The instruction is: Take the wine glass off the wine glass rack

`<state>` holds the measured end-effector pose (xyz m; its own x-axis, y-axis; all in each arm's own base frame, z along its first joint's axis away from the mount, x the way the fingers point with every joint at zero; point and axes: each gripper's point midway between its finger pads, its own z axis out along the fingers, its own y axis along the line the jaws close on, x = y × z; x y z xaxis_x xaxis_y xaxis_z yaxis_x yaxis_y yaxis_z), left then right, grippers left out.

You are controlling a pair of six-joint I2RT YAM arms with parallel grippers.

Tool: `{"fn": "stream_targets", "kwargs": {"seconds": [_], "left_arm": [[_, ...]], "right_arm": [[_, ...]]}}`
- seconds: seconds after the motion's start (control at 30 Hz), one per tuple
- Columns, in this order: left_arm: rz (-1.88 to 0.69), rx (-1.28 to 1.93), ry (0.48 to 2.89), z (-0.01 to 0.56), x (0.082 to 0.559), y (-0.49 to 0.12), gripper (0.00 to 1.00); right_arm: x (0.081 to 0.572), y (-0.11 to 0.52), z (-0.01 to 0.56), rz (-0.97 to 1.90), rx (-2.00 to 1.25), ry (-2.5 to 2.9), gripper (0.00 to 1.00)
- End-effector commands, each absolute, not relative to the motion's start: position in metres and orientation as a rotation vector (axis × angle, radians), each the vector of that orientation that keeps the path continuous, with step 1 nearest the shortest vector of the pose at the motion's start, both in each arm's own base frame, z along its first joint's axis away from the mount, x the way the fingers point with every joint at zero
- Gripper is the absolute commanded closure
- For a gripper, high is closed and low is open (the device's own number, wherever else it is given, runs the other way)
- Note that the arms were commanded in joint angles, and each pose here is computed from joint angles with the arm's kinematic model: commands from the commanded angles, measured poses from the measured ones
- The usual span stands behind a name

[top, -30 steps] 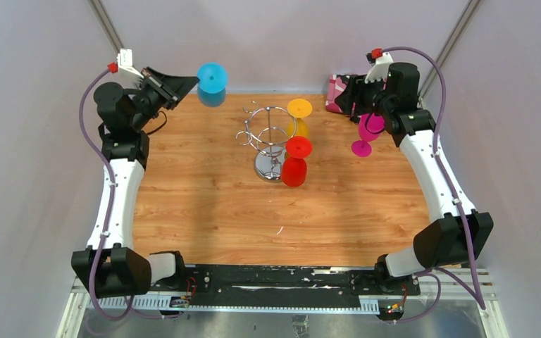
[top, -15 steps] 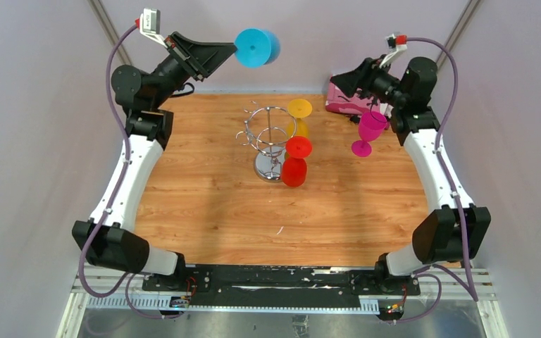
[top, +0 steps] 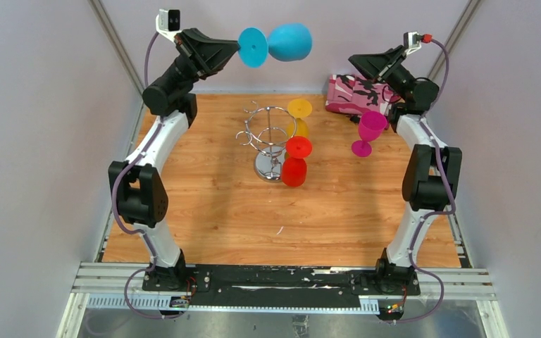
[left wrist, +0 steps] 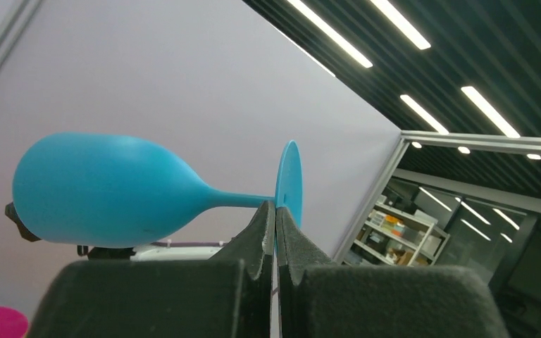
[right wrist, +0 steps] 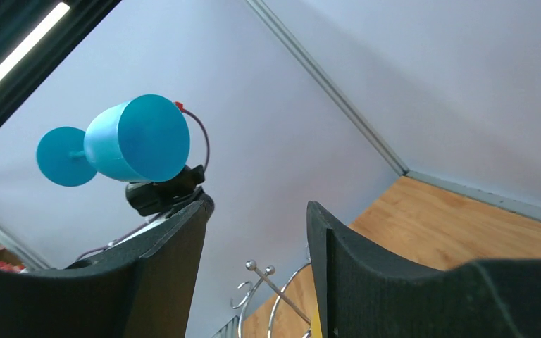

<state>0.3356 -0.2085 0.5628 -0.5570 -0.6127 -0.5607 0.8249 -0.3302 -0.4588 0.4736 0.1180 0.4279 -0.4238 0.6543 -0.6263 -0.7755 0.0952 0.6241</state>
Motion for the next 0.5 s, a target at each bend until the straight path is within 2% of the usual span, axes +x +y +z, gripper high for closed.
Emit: {"fn": "stream_targets", "kwargs": {"seconds": [0.0, 0.47], "left_arm": [[-1.987, 0.484, 0.813, 0.57, 0.303, -0.204, 1.0], [-2.02, 0.41, 0.872, 0.546, 0.333, -0.208, 1.0]], "right_arm": [[0.423, 0.149, 0.472, 1.663, -0.39, 1.079, 0.4], [0.399, 0.225, 0.502, 1.862, -0.548, 0.979, 0.39]]}}
